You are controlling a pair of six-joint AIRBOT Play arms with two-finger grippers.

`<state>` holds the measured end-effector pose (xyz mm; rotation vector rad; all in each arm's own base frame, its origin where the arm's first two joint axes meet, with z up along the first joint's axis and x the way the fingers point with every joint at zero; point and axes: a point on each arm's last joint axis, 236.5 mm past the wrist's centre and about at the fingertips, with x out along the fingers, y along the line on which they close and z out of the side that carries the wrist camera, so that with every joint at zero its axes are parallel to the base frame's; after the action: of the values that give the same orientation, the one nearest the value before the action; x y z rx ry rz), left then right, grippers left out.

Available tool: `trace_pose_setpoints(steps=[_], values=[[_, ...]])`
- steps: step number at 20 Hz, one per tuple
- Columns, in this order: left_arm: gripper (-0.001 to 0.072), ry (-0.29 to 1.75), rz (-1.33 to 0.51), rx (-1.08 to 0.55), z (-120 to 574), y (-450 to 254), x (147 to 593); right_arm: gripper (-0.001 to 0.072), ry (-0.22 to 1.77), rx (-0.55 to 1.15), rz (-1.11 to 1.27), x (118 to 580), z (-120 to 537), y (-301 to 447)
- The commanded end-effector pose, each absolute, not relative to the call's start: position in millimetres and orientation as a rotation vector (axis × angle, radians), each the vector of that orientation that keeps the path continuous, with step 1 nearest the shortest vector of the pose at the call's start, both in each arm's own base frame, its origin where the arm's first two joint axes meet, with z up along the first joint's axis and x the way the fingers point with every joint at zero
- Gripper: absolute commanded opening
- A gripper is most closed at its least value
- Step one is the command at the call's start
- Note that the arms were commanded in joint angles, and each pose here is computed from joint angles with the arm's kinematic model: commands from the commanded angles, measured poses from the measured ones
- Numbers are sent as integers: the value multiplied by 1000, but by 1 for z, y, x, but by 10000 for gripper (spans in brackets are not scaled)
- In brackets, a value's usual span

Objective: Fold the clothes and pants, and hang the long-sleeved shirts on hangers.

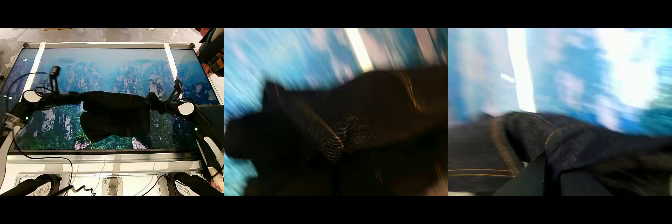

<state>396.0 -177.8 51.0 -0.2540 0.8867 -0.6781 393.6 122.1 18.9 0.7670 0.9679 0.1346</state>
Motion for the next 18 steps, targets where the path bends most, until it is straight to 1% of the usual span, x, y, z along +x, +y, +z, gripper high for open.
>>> trace_pose_setpoints(steps=[1,2,4,5,7,8,9,10,11,13,15,16,18], values=[[20,1293,-837,-231,13,-189,304,40,1336,539,242,316,-27,104],[20,1428,-834,-226,7,-181,277,40,1420,476,330,292,-28,109],[20,1588,-824,-248,2,-174,245,40,1546,388,463,255,-28,115],[20,1621,-833,-247,-2,-175,235,40,1581,358,497,244,-27,115],[23,1630,-814,-240,-21,-181,228,49,1590,257,538,238,-32,106],[93,1611,-790,-240,-32,-184,230,185,1574,198,536,241,-36,98],[313,1584,-764,-238,-41,-186,235,460,1547,159,500,249,-41,89],[657,1545,-736,-236,-49,-188,243,598,1509,131,455,261,-45,80],[698,1511,-718,-231,-52,-189,251,598,1465,126,400,274,-47,73],[700,1468,-699,-233,-52,-190,262,598,1386,167,281,299,-48,63],[700,1450,-688,-233,-53,-190,267,597,1345,219,215,313,-49,59],[700,1445,-686,-232,-53,-190,268,598,1355,231,205,314,-53,57],[700,1444,-685,-232,-53,-190,268,606,1401,323,140,311,-65,46]])
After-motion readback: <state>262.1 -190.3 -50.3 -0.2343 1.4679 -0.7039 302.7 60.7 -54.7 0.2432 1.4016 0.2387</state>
